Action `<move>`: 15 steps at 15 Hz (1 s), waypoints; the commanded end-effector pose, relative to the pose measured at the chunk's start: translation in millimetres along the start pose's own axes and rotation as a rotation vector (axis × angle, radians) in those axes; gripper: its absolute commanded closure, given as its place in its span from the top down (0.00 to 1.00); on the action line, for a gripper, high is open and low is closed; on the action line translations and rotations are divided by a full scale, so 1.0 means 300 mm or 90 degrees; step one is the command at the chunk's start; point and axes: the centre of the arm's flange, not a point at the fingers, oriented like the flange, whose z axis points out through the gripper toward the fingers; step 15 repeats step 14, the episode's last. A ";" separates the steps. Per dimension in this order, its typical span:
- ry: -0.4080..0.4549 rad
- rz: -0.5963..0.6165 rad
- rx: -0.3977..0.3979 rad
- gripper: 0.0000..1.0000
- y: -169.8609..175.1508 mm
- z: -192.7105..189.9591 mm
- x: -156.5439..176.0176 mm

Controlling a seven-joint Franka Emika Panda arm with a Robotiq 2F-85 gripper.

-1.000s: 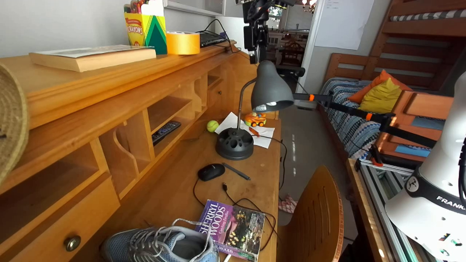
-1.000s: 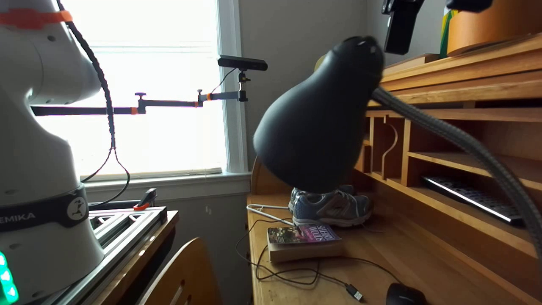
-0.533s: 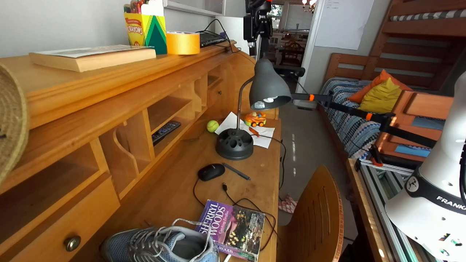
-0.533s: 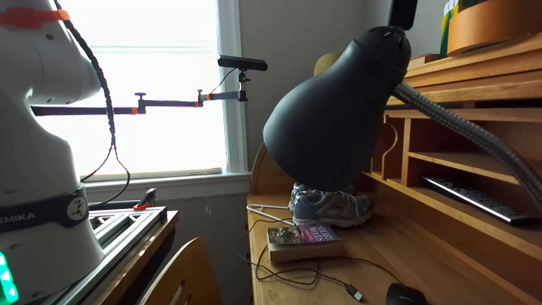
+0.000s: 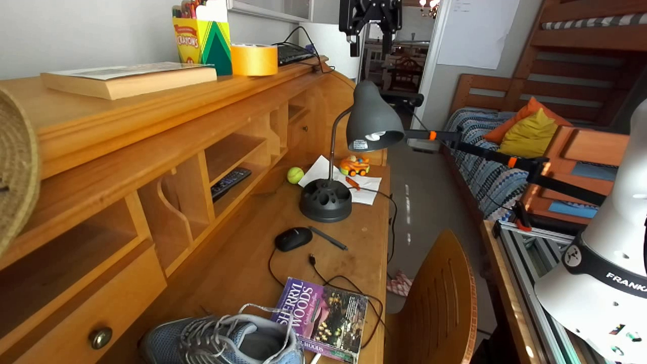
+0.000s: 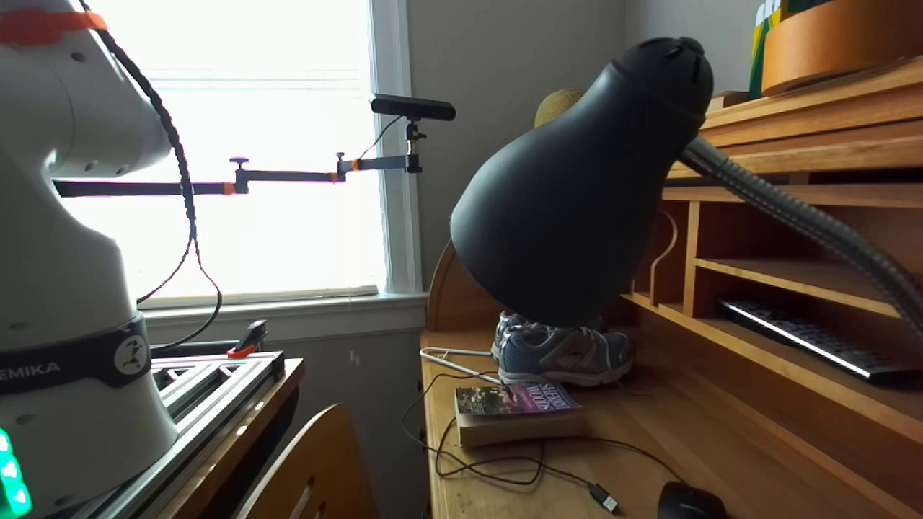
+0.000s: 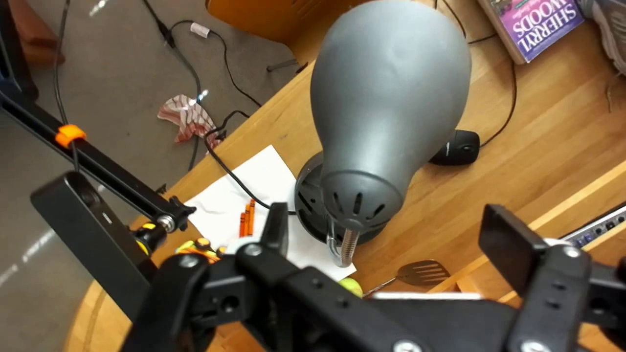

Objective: Twist the lamp

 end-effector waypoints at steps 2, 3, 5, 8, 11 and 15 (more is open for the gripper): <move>0.002 0.155 0.001 1.00 0.046 -0.052 -0.156; 0.002 0.190 -0.002 1.00 0.063 -0.063 -0.175; 0.013 0.253 0.005 1.00 0.093 -0.075 -0.195; 0.028 0.282 -0.016 1.00 0.148 -0.068 -0.200; 0.025 0.270 -0.002 1.00 0.137 -0.092 -0.165; 0.023 0.272 -0.004 1.00 0.139 -0.085 -0.166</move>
